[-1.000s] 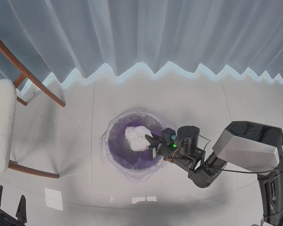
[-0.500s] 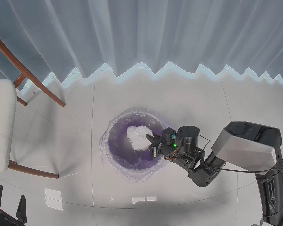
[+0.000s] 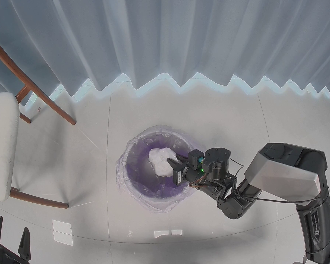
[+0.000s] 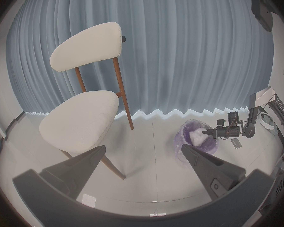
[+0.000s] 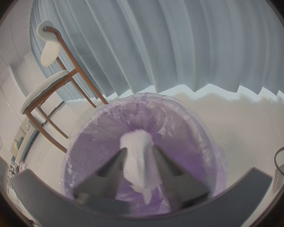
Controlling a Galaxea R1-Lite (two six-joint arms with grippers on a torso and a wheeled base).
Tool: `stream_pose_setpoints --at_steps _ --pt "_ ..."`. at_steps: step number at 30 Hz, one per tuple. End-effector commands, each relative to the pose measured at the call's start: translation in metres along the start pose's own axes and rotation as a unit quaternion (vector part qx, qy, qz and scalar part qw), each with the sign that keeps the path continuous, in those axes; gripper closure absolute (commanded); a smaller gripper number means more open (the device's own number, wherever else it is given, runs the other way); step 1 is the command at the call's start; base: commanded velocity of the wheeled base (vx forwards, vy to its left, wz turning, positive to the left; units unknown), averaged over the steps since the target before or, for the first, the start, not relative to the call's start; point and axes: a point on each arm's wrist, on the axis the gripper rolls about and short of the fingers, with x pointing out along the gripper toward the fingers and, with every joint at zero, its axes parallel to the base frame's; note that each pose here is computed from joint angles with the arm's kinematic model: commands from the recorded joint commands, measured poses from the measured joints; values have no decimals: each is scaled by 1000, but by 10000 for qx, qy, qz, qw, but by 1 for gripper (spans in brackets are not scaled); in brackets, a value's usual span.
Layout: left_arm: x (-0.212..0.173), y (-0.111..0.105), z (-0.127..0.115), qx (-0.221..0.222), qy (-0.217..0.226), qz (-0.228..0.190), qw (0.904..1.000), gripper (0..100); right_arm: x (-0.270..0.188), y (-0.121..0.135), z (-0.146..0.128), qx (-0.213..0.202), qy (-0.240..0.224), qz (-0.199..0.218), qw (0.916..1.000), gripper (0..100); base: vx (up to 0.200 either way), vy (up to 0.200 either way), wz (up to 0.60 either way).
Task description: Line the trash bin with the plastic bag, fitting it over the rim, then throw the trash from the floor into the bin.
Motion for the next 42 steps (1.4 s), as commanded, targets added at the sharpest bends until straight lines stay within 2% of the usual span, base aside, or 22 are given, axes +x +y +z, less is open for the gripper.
stream_pose_setpoints --at_steps 1,15,19,21,22,27,28,30,31,32,33,34,36,37,38,39,40,41,42 --pt "0 0 -3 -2 -17 0 10000 0 1 0 0 8 -12 -12 10000 0 0 0 0" --pt "0 0 -3 -11 -40 0 10000 0 -3 8 8 196 -126 -146 9996 0 0 0 0" --pt "0 0 -3 -12 -48 0 10000 0 -22 8 33 251 -298 -190 9991 0 0 0 0" --pt "0 0 -3 -12 -48 0 10000 0 -24 7 35 252 -306 -205 9990 0 0 0 0" --pt "0 0 -3 -12 -48 0 10000 0 -47 4 56 272 -455 -258 9983 0 0 0 0" --pt "0 0 -2 -91 -86 45 9999 0 -109 3 89 339 -636 -338 9968 0 0 0 0" --pt "0 0 -2 -91 -86 45 9999 0 -109 3 89 339 -636 -338 9968 0 0 0 0" --pt "0 1 -3 -192 -89 190 9996 0 -150 -6 105 401 -769 -649 9941 0 0 0 0" --pt "0 1 -2 -194 -104 190 9996 0 -152 -7 105 410 -770 -671 9939 0 0 0 0" --pt "0 1 -3 -192 -89 190 9996 0 -176 -16 109 470 -818 -932 9912 0 0 0 0" --pt "0 1 -3 -192 -89 190 9996 0 -176 -16 109 470 -818 -932 9912 0 0 0 0" --pt "0 1 -3 -177 -88 175 9997 0 -206 -30 110 514 -817 -1304 9868 0 0 0 0" --pt "0 1 -2 -162 -95 167 9997 0 -244 -48 108 523 -828 -1789 9790 0 0 0 0" --pt "0 1 -3 -162 -95 159 9997 0 -246 -49 107 526 -829 -1827 9783 0 0 0 0" --pt "0 1 -3 -138 -87 144 9998 0 -283 -64 103 516 -893 -2320 9672 0 0 0 0" --pt "0 1 -3 -115 -87 122 9998 0 -302 -68 100 495 -961 -2542 9611 0 0 0 0" --pt "0 0 -3 -69 -86 61 9999 0 -318 -70 98 477 -1045 -2702 9559 0 0 0 0" --pt "0 0 -3 -60 -78 53 9999 0 -321 -70 98 476 -1052 -2717 9554 0 0 0 0" --pt "0 0 -2 9 -86 -61 9999 0 -339 -69 95 451 -1166 -2875 9496 0 0 0 0"
